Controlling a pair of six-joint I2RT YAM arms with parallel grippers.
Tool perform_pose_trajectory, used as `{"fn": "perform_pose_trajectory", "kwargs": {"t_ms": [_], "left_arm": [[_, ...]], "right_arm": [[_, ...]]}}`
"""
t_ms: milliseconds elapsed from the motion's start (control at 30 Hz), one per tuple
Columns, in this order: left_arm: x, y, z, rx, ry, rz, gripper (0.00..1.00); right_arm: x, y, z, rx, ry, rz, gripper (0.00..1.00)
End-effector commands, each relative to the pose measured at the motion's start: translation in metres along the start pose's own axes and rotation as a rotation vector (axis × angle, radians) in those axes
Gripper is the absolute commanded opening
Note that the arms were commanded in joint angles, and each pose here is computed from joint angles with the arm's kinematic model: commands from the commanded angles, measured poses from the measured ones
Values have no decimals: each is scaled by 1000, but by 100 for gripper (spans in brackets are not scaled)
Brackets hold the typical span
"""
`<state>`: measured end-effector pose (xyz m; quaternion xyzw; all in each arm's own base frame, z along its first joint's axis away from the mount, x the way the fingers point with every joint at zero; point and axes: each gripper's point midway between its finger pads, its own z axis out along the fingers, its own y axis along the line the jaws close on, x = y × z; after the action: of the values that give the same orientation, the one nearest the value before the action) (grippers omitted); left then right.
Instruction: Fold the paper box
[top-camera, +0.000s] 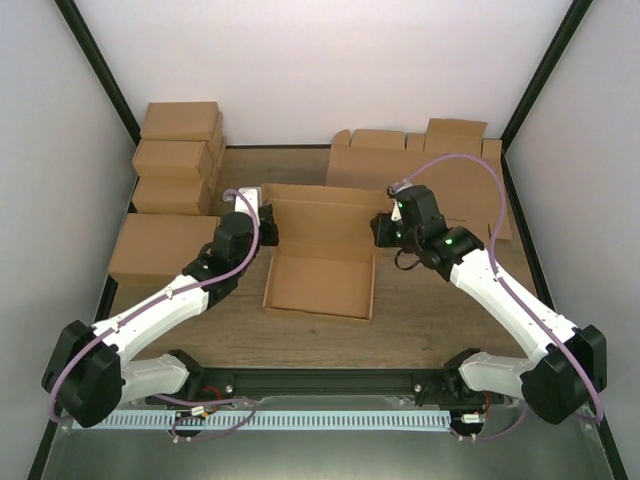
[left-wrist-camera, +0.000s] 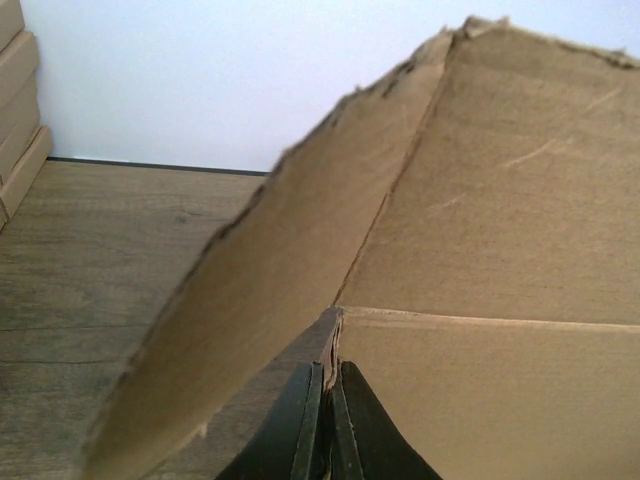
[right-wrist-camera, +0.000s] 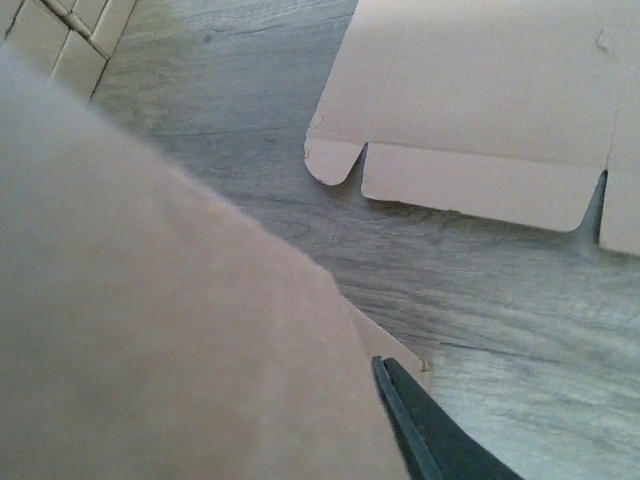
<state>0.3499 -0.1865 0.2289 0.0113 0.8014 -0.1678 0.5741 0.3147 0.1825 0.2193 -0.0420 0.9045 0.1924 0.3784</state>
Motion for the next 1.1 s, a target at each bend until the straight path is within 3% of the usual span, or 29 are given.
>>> {"fn": "perform_pose_trajectory", "kwargs": {"t_ms": [0,67,167,467,700,1067], "left_arm": [[11,-3,0,5,54,-1,4],[13,-7,0,22,60,-29,4],[17,-13,-1,38,72,-53,4],[33,-26,-5,91,143,-178,5],[37,-24,-17,102,125,-260,5],[61,-14,-27,89,155,-266,5]], "right_arm": [[-2,18,-10,-79,13,46,23],[1,23,-9,-111,28,66,9],[3,28,-5,-138,41,98,2],[-12,29,-4,-156,-99,194,1],[-19,38,-6,-165,-171,223,1],[10,47,5,-149,-121,214,1]]}}
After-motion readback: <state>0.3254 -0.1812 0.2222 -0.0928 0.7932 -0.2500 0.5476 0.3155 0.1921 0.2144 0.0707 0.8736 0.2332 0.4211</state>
